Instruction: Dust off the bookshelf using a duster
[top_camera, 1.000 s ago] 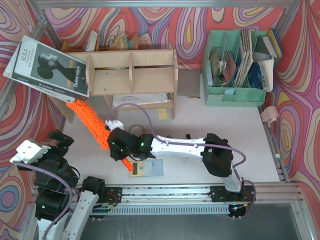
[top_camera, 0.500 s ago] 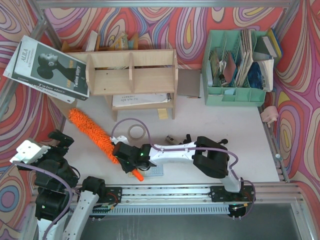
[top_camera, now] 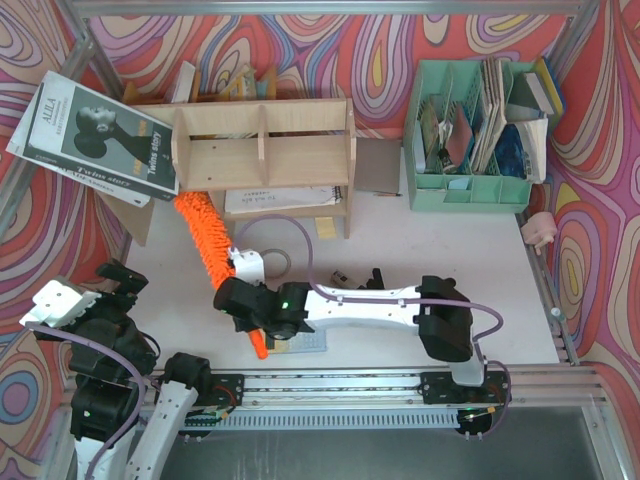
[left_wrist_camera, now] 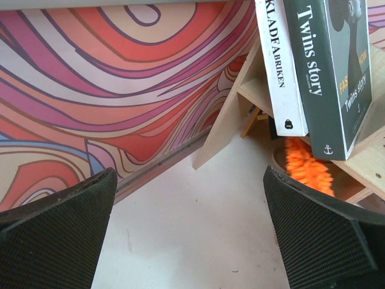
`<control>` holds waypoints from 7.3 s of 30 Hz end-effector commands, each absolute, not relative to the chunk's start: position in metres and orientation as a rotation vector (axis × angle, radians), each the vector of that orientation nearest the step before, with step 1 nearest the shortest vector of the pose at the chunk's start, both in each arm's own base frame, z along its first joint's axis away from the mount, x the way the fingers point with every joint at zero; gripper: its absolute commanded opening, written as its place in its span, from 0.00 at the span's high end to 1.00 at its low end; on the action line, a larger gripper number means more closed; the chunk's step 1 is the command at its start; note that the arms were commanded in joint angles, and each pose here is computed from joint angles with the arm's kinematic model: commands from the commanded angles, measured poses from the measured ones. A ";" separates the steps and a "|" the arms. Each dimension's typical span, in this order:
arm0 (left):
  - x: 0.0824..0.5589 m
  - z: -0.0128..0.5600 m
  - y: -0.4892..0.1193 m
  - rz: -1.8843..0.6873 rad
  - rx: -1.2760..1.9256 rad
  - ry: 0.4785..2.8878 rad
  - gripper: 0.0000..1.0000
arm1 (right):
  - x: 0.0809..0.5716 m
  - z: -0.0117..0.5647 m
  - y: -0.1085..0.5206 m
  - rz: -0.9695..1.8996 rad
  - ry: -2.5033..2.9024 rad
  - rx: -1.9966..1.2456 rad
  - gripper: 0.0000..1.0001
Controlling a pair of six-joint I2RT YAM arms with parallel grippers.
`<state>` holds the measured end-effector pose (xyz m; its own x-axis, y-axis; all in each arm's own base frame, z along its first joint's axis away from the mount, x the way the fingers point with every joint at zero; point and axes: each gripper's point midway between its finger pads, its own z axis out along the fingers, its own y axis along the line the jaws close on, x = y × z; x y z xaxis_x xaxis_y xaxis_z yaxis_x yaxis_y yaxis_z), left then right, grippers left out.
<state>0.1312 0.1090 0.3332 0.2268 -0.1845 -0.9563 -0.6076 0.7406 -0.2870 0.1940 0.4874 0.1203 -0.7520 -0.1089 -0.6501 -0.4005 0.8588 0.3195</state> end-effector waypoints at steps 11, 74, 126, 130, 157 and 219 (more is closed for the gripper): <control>0.131 0.335 0.108 0.304 -0.728 1.317 0.01 | 0.154 0.192 0.525 0.589 2.337 0.033 1.00; 0.127 0.338 0.108 0.281 -0.726 1.294 0.01 | 0.168 0.173 0.477 0.320 2.297 -0.283 1.00; 0.137 0.332 0.107 0.342 -0.717 1.356 0.02 | 0.158 0.184 0.290 0.450 2.118 -0.506 1.00; 0.144 0.332 0.101 0.317 -0.684 1.376 0.02 | 0.161 0.182 0.316 0.494 2.111 -0.530 1.00; 0.181 0.322 0.070 0.251 -0.531 1.534 0.02 | 0.166 0.177 0.290 0.555 2.100 -0.245 1.00; 0.177 0.309 0.037 0.001 -0.527 1.619 0.02 | 0.174 0.187 0.320 0.528 2.095 -0.294 1.00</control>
<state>0.1800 0.0327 0.3108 -0.0415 -0.3254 -0.9447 -0.3182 0.9005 -0.2962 0.1616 0.3032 0.1464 -0.6157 -0.0936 -0.7824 -0.3887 0.8998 0.1982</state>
